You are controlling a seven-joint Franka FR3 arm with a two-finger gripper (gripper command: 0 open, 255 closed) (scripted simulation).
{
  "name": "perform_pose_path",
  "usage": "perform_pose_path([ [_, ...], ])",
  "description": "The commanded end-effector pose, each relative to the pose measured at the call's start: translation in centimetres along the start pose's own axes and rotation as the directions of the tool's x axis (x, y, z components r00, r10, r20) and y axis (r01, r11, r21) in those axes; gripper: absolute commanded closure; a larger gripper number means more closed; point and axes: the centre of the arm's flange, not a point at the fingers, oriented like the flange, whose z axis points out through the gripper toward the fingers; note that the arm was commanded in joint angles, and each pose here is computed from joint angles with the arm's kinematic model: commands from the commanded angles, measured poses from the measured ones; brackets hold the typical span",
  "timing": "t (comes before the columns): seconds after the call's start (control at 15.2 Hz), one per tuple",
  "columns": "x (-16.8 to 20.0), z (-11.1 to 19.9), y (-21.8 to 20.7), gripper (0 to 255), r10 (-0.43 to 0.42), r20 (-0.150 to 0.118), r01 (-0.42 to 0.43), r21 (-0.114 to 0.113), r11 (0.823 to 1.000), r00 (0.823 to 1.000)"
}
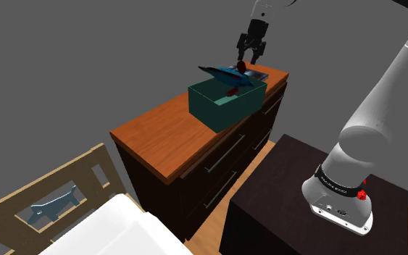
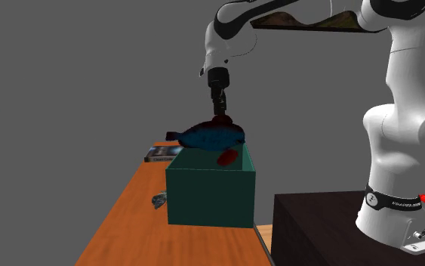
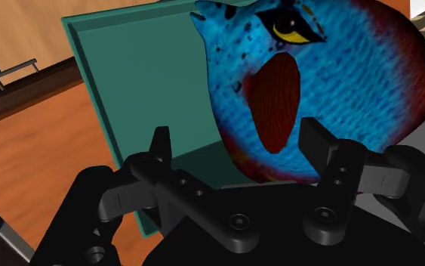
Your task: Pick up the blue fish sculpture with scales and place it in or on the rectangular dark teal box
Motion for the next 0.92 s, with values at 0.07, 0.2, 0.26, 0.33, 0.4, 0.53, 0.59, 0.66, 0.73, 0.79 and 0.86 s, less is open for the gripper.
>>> perform_pose_path([
  [0.07, 0.0, 0.0, 0.0, 0, 0.001, 0.000, -0.001, 0.000, 1.000, 1.000],
  [0.2, 0.0, -2.7, 0.0, 0, 0.001, 0.000, -0.001, 0.000, 1.000, 1.000],
  [0.26, 0.0, -4.0, 0.0, 0, 0.001, 0.000, -0.001, 0.000, 1.000, 1.000],
  [0.33, 0.0, -5.0, 0.0, 0, 0.001, 0.000, -0.001, 0.000, 1.000, 1.000],
  [0.4, 0.0, -5.0, 0.0, 0, 0.001, 0.000, -0.001, 0.000, 1.000, 1.000],
  [0.53, 0.0, -5.0, 0.0, 0, 0.001, 0.000, -0.001, 0.000, 1.000, 1.000],
  [0.59, 0.0, -5.0, 0.0, 0, 0.001, 0.000, -0.001, 0.000, 1.000, 1.000],
  [0.66, 0.0, -5.0, 0.0, 0, 0.001, 0.000, -0.001, 0.000, 1.000, 1.000],
  [0.73, 0.0, -5.0, 0.0, 0, 0.001, 0.000, -0.001, 0.000, 1.000, 1.000],
  [0.79, 0.0, -5.0, 0.0, 0, 0.001, 0.000, -0.001, 0.000, 1.000, 1.000],
  [0.86, 0.0, -5.0, 0.0, 0, 0.001, 0.000, -0.001, 0.000, 1.000, 1.000],
])
